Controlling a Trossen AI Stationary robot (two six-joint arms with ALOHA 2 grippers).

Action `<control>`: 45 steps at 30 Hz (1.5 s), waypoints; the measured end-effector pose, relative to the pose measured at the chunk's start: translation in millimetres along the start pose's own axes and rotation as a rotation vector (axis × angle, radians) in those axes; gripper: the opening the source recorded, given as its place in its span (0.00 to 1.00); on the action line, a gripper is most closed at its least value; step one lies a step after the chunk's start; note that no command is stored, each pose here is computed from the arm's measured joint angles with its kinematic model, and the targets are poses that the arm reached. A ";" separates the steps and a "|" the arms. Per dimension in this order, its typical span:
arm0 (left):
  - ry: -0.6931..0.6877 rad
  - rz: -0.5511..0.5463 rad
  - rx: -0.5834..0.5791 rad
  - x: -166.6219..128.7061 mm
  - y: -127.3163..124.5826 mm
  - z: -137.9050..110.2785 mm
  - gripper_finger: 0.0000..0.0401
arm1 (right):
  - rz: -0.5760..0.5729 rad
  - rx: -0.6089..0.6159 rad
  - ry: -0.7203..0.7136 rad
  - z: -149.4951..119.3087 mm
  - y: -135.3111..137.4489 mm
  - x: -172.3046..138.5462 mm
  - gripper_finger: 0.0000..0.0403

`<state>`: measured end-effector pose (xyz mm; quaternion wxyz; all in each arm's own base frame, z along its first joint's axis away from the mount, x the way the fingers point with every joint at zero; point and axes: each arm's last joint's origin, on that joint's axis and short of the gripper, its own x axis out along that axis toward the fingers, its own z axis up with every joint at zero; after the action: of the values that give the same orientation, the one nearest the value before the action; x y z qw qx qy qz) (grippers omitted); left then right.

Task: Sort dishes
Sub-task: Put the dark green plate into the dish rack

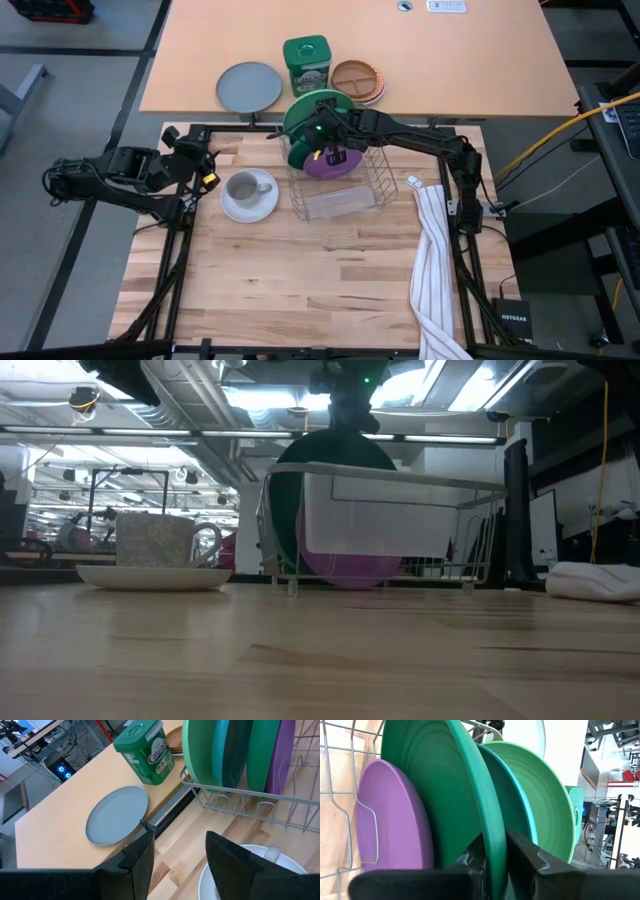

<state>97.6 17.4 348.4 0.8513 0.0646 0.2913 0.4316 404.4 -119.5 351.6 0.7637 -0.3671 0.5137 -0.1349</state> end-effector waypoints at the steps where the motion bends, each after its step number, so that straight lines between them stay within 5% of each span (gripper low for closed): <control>1: 0.000 0.000 0.000 0.0 0.0 0.0 0.41 | -0.001 0.000 0.000 0.0 -0.1 -0.1 0.14; 19: 0.000 0.000 -0.001 0.0 0.0 0.1 0.41 | -0.094 0.010 0.067 -0.9 -3.9 -0.4 0.43; 27: 0.000 0.000 -0.001 0.0 0.0 0.1 0.41 | -0.112 0.081 0.128 -4.8 -2.2 -0.9 0.43; 35: -0.001 -0.001 -0.002 -0.1 0.0 0.0 0.41 | -0.002 0.182 0.165 -12.4 6.4 -1.4 0.43; 45: 0.000 -0.001 -0.019 -0.1 0.1 0.0 0.41 | 0.009 0.188 0.166 -16.9 2.5 1.5 0.43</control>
<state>97.5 17.4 348.4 0.8522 0.0564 0.2871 0.4339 389.7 -125.8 345.4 0.7502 -0.2789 0.5619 -0.2089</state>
